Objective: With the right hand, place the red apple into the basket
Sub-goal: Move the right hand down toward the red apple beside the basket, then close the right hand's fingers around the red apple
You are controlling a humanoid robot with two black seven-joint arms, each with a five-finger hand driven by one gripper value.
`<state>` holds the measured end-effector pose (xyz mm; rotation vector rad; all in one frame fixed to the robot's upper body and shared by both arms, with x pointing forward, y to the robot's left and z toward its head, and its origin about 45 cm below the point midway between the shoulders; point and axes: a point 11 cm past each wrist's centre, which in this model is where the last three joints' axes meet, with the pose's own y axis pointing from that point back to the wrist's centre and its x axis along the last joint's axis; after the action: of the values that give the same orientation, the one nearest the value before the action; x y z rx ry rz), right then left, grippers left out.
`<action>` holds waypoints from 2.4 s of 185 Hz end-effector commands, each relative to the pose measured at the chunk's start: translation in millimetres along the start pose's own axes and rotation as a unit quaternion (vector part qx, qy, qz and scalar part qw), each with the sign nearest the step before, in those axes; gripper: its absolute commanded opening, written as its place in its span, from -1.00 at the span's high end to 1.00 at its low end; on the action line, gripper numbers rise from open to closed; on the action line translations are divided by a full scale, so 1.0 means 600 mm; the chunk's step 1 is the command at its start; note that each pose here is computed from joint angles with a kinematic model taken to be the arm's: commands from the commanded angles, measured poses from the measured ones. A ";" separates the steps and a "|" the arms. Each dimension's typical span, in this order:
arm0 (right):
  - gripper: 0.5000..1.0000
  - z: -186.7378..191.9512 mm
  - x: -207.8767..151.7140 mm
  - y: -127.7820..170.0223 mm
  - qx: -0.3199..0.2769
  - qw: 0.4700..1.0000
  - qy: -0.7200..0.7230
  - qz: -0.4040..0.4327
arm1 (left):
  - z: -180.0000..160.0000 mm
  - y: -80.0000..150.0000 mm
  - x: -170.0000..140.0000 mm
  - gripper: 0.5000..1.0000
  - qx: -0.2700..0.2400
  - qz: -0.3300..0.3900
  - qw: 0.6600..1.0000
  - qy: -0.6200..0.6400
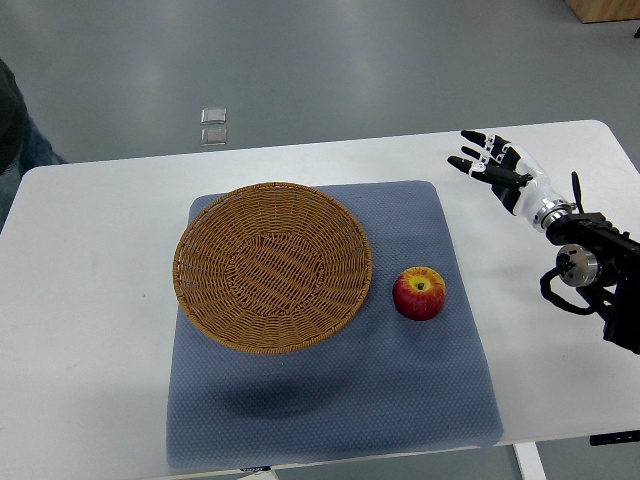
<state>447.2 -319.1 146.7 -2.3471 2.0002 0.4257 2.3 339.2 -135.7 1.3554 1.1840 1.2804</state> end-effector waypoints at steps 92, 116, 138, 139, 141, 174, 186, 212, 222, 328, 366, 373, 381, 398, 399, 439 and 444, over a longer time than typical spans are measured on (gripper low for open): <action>-0.65 0.001 0.000 0.017 -0.011 0.997 0.018 -0.071 | 0.000 0.000 0.000 -1.00 0.000 0.000 1.000 0.000; -0.64 -0.002 -0.005 0.028 -0.006 0.991 0.051 -0.123 | 0.000 0.000 0.000 -1.00 0.000 0.000 1.000 0.000; -0.61 0.001 -0.006 0.045 -0.013 0.981 0.089 -0.174 | 0.000 0.000 0.000 -1.00 0.000 0.000 1.000 0.000; -0.61 0.001 -0.006 0.045 -0.013 0.981 0.089 -0.174 | 0.000 0.000 0.000 -1.00 0.000 0.000 1.000 0.000; -0.61 0.001 -0.005 0.047 -0.013 0.980 0.092 -0.178 | 0.000 0.000 0.000 -1.00 0.000 0.000 1.000 0.000; -0.60 0.009 0.004 0.075 -0.036 0.964 0.128 -0.230 | 0.000 0.000 0.000 -1.00 0.000 0.000 1.000 -0.001; -0.60 0.008 0.006 0.079 -0.043 0.960 0.141 -0.237 | 0.000 0.000 0.000 -1.00 0.000 0.000 1.000 -0.001; -0.60 0.022 0.014 0.102 -0.062 0.953 0.156 -0.250 | 0.000 0.000 0.000 -1.00 0.000 0.000 1.000 -0.001; -0.60 0.026 0.018 0.112 -0.069 0.951 0.161 -0.255 | 0.000 0.000 0.000 -1.00 0.000 0.000 1.000 -0.001; -0.56 0.035 -0.021 0.151 -0.074 0.932 0.162 -0.315 | 0.000 0.000 0.000 -1.00 0.000 0.000 1.000 -0.001; -0.56 0.053 -0.026 0.152 -0.087 0.917 0.217 -0.323 | 0.000 0.000 0.000 -1.00 0.000 0.000 1.000 -0.001; -0.56 0.053 -0.026 0.152 -0.087 0.917 0.217 -0.323 | 0.000 0.000 0.000 -1.00 0.000 0.000 1.000 -0.001; -0.56 0.057 -0.030 0.150 -0.086 0.914 0.228 -0.323 | 0.000 0.000 0.000 -1.00 0.000 0.000 1.000 -0.001; -0.56 0.054 -0.032 0.147 -0.083 0.914 0.232 -0.322 | 0.000 0.000 0.000 -1.00 0.000 0.000 1.000 -0.001; -0.56 0.054 -0.032 0.147 -0.083 0.914 0.232 -0.322 | 0.000 0.000 0.000 -1.00 0.000 0.000 1.000 -0.001; -0.56 0.041 -0.057 0.143 -0.068 0.909 0.230 -0.342 | 0.000 0.000 0.000 -1.00 0.000 0.000 1.000 -0.002; -0.56 0.041 -0.061 0.144 -0.066 0.908 0.229 -0.346 | -0.001 0.000 0.000 -1.00 0.001 0.000 1.000 -0.002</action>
<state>354.4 -301.9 139.5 -3.2399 1.1371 -0.0244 2.2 339.3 -135.7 1.3574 1.1821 1.2780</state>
